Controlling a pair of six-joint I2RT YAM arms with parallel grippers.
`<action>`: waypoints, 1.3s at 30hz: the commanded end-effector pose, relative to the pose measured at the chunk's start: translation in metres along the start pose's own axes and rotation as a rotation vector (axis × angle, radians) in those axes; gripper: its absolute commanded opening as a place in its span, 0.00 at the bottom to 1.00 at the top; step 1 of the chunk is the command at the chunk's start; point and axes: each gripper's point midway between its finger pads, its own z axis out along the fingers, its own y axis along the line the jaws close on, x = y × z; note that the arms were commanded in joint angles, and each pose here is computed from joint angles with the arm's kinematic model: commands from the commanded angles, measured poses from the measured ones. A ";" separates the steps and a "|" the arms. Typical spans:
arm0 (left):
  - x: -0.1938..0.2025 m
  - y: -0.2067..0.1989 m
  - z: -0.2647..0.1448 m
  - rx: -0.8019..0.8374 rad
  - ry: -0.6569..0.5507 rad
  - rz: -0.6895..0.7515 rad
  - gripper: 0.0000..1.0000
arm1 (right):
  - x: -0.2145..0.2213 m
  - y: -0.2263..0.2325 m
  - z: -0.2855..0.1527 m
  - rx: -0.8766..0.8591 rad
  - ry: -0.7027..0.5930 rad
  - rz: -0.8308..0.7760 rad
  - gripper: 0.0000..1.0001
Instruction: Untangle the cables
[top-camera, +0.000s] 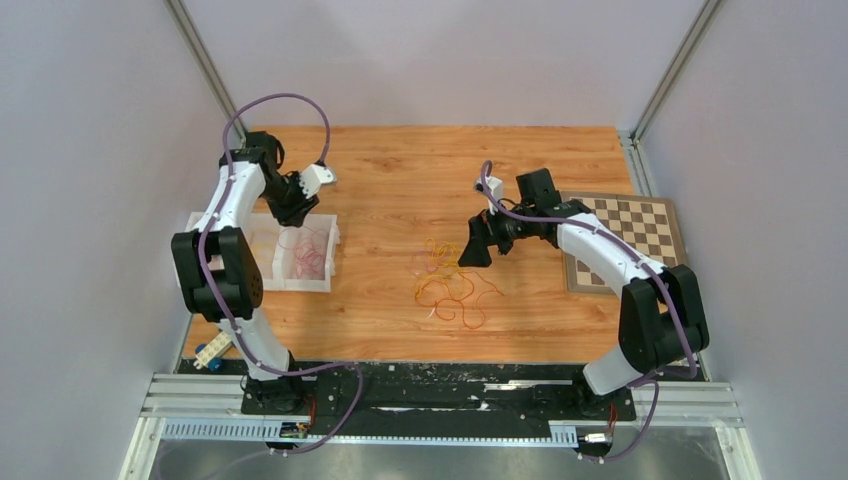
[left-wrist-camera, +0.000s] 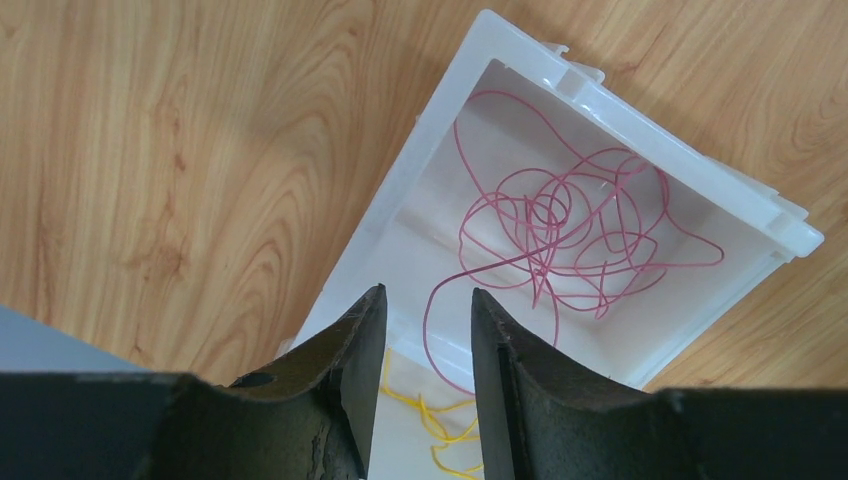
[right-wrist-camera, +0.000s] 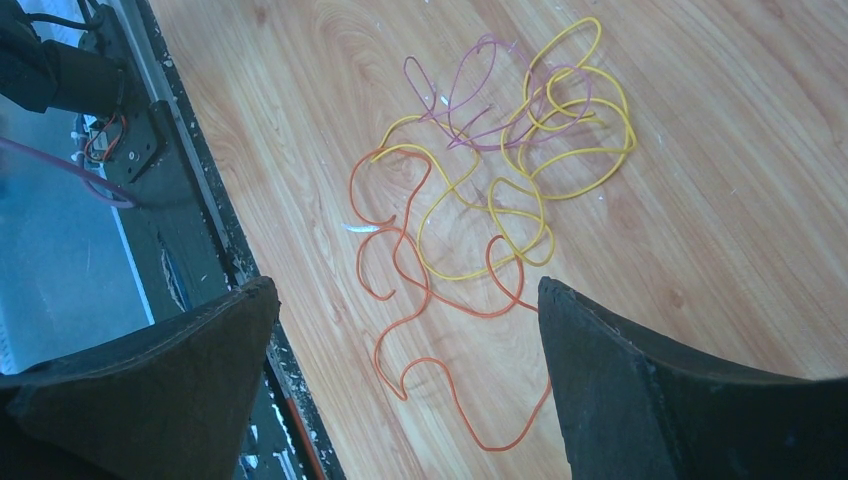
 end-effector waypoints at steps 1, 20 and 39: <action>0.007 -0.002 0.007 0.028 0.027 0.057 0.44 | -0.007 0.002 -0.001 -0.024 -0.014 -0.025 1.00; 0.000 -0.030 0.043 0.116 -0.006 0.067 0.00 | -0.004 -0.005 0.003 -0.008 0.004 -0.009 1.00; 0.008 -0.020 0.063 -0.004 -0.091 0.050 0.03 | -0.004 -0.004 0.001 -0.011 0.006 -0.012 1.00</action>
